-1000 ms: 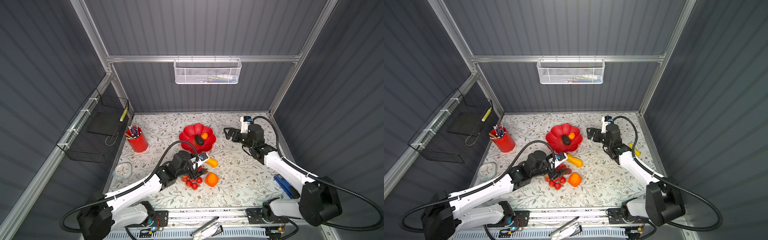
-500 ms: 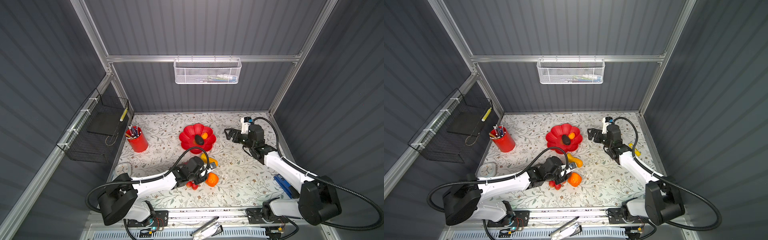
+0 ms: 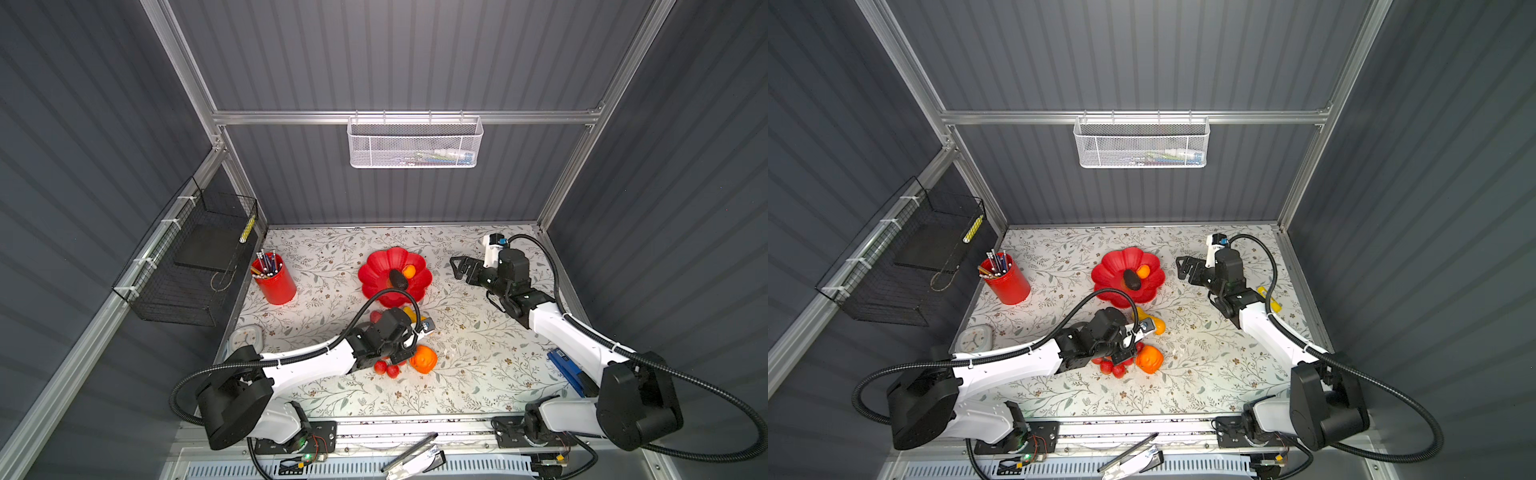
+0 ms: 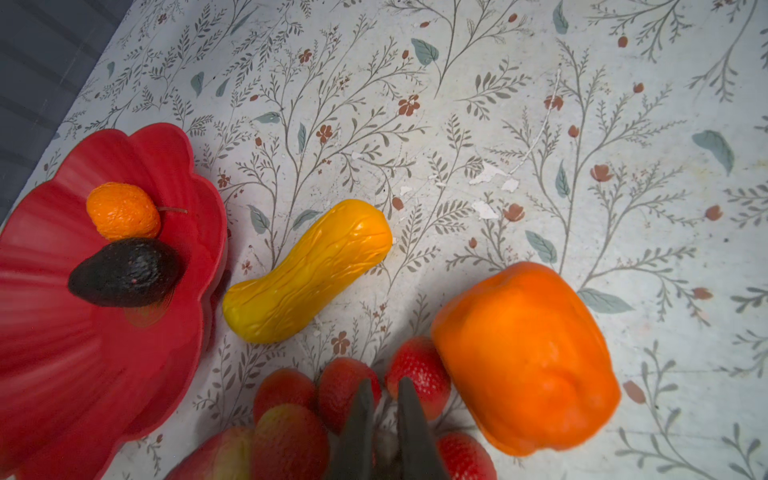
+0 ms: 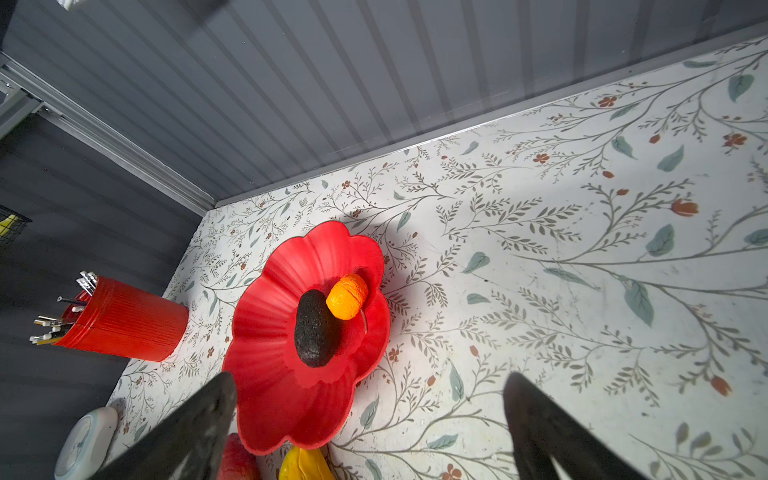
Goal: Place and organize the fake fruits in the fruit bowl
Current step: 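Grasp the strawberry bunch stem with the left gripper and lower it into the bowl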
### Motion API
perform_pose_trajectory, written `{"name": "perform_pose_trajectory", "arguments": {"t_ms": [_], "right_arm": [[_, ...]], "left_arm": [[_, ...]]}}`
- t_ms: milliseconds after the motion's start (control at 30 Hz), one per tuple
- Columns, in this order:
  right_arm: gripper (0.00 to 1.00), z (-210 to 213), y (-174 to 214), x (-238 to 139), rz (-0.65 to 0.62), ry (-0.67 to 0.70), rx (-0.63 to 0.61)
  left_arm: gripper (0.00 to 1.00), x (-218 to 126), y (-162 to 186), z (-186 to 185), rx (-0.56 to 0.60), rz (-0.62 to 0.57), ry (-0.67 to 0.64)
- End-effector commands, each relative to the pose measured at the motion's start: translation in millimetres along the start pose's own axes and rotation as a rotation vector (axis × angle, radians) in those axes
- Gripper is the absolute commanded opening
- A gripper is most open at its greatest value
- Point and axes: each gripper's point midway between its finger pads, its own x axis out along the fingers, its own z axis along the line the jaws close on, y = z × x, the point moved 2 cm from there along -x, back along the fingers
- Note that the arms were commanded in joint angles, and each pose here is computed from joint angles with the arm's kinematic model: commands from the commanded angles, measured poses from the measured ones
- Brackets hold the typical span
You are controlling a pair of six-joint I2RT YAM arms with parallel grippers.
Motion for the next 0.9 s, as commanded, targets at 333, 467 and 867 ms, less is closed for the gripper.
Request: {"name": "perform_pose_trajectory", "arguments": {"t_ms": [333, 467, 867], "right_arm": [[0.99, 0, 2, 5, 0.014, -0.029, 0.042], [0.99, 0, 1, 5, 0.013, -0.033, 0.046], [0.99, -6, 1, -13, 0.007, -0.003, 0.031]], "left_arm": [[0.0, -133, -30, 80, -0.025, -0.112, -0.465], [0.0, -150, -44, 115, -0.059, -0.104, -0.557], [0.0, -74, -86, 222, -0.24, -0.136, -0.476]]}}
